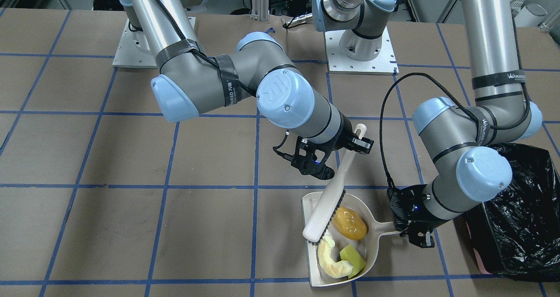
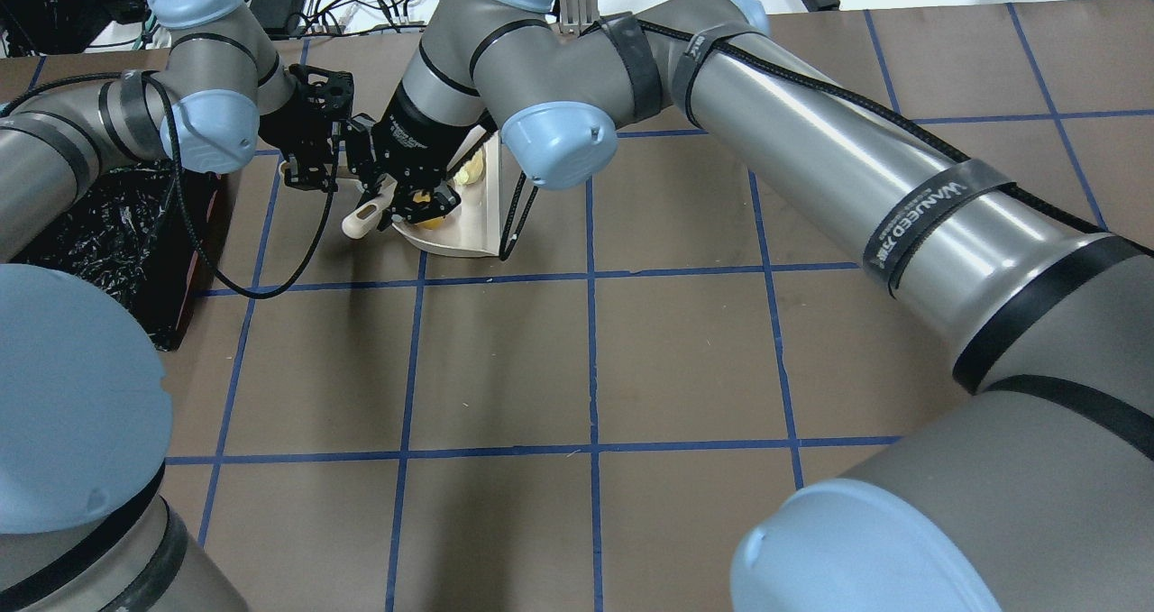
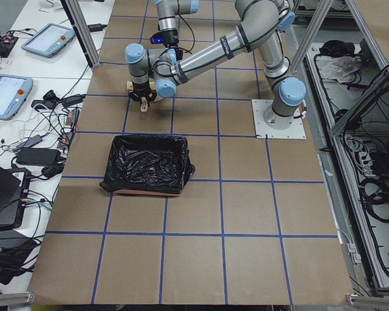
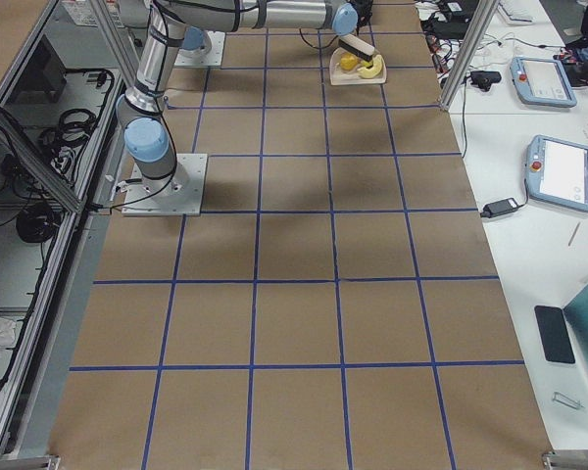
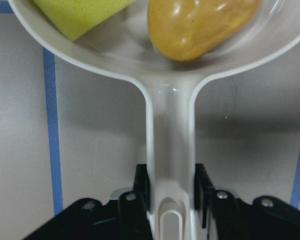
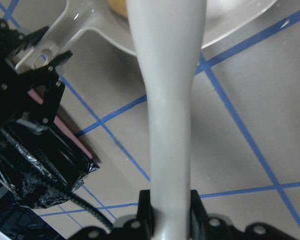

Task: Sweep and dump trash into bin
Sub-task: 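Sweep the sponge, potato and peel into the dustpan with the right gripper's brush, then lift the loaded dustpan toward the bin with the left gripper while the right withdraws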

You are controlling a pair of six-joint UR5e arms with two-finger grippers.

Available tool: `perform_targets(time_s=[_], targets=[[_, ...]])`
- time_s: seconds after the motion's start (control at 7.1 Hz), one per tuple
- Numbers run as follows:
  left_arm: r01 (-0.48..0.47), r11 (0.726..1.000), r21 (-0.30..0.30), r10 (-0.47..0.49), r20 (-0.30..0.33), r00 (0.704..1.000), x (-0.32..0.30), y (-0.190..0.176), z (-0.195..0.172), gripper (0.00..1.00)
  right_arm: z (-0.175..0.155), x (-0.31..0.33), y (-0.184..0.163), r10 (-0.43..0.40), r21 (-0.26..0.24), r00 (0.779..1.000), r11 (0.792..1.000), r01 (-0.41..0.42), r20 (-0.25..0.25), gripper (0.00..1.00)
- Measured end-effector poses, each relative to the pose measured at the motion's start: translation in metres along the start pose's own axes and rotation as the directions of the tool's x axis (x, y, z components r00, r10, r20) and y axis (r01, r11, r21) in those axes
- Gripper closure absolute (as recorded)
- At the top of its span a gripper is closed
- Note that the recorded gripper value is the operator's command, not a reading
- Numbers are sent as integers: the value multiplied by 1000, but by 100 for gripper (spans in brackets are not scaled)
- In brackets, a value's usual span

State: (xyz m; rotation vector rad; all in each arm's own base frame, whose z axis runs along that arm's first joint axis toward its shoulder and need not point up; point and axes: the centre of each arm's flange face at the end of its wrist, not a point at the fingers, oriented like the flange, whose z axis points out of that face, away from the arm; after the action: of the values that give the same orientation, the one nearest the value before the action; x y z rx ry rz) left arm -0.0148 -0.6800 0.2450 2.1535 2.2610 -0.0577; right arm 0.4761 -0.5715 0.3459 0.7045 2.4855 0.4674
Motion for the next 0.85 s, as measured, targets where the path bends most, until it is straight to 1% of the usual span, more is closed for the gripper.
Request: perform_targets(time_s=[0.14, 0.28, 0.42, 0.56, 0.7, 0.85], targets=[[4, 1000, 7, -4, 6, 1000, 0, 4, -3, 100, -22, 19, -21, -16, 14, 998, 1000, 17, -64, 100], [8, 1000, 21, -8, 15, 1000, 0, 6, -8, 100, -48, 44, -46, -39, 27, 989, 999, 43, -143, 100], [20, 999, 43, -21, 26, 999, -1, 12, -15, 100, -77, 75, -74, -71, 34, 968, 996, 82, -242, 100], [43, 997, 71, -46, 37, 998, -1, 26, -22, 100, -108, 110, -103, -103, 32, 935, 992, 121, -339, 100], [75, 992, 99, -80, 45, 996, 0, 47, -29, 100, -142, 149, -128, -138, 19, 902, 987, 160, -408, 100], [110, 988, 110, -115, 48, 992, 1, 70, -39, 100, -173, 193, -152, -186, -9, 874, 979, 204, -449, 100]])
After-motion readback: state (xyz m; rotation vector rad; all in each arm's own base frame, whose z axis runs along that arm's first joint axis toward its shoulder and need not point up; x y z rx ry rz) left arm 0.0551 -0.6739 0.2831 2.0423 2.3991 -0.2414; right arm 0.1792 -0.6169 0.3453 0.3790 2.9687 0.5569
